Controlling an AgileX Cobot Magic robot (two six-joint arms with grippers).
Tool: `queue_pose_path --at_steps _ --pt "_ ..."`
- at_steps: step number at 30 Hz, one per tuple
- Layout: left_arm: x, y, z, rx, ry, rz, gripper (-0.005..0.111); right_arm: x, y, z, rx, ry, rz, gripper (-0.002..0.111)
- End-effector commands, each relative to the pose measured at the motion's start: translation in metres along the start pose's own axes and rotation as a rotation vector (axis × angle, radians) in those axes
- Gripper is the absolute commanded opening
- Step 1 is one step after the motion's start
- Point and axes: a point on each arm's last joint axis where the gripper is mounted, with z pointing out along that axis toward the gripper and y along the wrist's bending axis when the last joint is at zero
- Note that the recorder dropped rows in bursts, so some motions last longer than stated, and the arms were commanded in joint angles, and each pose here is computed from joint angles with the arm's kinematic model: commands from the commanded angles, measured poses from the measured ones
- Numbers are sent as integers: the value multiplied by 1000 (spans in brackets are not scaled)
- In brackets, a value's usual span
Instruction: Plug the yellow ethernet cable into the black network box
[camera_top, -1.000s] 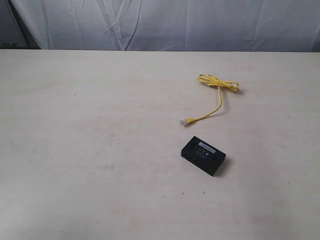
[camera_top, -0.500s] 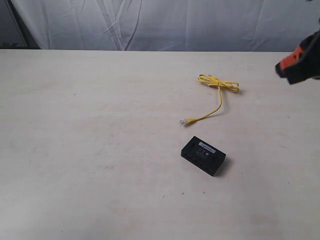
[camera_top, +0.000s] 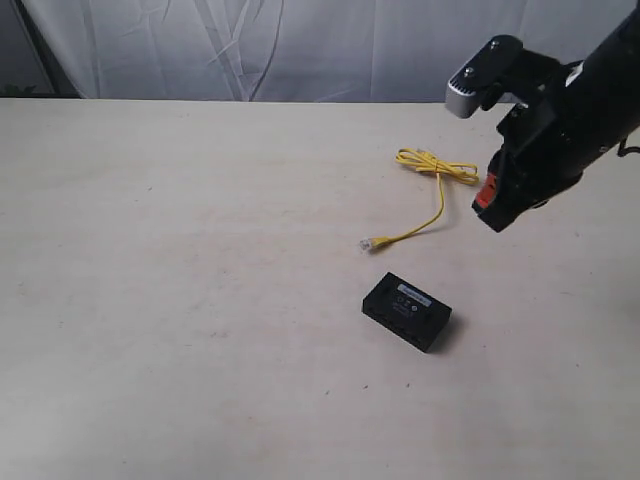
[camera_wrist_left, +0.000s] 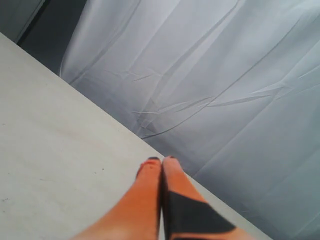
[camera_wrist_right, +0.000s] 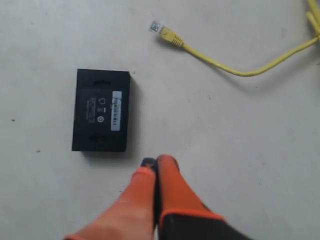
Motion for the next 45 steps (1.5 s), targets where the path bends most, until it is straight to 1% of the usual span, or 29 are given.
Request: queue_pose_path --at_steps 1,4,11,18,24,28,36,45 --pt "0 1 0 0 -13 0 0 -1 -11 34 -24 41 87 -1" --pt "1 1 0 -5 -2 54 0 1 -13 55 -77 70 128 -1" --pt "1 2 0 -8 -2 85 0 0 -8 87 -114 125 113 -1" --pt "2 2 0 -9 10 85 0 7 -12 119 -127 174 124 -1" --pt "2 2 0 -10 17 92 0 10 -12 130 -143 191 140 -1" --pt "3 2 0 -10 21 92 0 10 -8 138 -158 210 130 -1" --pt "3 2 0 -10 21 98 0 8 -2 139 -182 210 137 -1" --pt "3 2 0 -11 23 98 0 10 4 139 -246 247 157 -1"
